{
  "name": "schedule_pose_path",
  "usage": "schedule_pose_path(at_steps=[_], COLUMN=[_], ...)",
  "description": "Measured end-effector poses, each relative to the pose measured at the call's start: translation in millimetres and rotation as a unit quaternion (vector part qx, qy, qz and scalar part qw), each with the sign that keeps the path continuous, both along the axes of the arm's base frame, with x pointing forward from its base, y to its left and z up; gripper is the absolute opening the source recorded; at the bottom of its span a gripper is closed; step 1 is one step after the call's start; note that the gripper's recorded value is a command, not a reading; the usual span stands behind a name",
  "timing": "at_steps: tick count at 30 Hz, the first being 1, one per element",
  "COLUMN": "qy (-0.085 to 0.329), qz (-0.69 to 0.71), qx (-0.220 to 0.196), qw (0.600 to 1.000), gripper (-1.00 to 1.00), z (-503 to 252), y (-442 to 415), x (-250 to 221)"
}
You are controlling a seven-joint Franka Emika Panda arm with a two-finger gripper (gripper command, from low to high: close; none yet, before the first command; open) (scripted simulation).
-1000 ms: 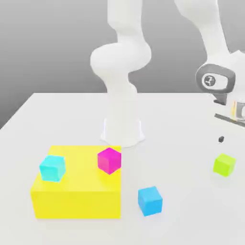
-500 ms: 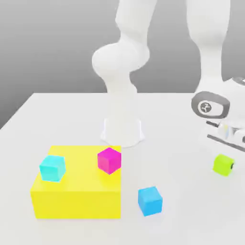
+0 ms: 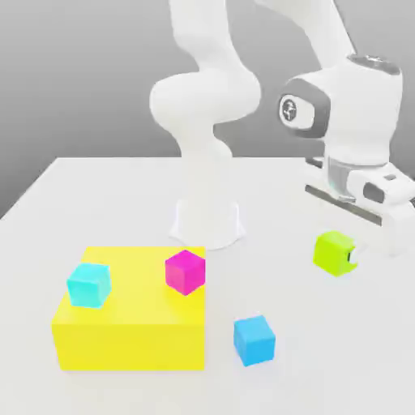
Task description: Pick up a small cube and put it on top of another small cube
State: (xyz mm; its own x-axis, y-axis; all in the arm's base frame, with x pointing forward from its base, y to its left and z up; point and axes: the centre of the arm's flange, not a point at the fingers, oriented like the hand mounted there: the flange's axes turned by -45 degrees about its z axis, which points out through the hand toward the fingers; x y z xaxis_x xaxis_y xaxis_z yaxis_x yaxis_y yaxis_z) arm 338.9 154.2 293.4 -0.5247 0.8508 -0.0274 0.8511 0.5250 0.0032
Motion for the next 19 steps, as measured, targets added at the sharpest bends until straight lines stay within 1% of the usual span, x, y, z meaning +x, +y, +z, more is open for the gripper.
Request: schedule_pose_path(at_steps=[4, 9, 15, 16, 19], qy=[0.003, 0.007, 0.008, 0.008, 0.008], qz=[-0.041, -0.091, -0.101, -0.101, -0.101], qx=[0.002, 0.009, 0.011, 0.011, 0.011], qw=[0.999, 0.996, 0.995, 0.995, 0.995], gripper=[-1.00, -1.00, -1.00, 1.00, 1.00], z=[26, 50, -2, -9, -9], y=[-79, -173, -190, -190, -190], x=[7, -10, -15, -16, -16])
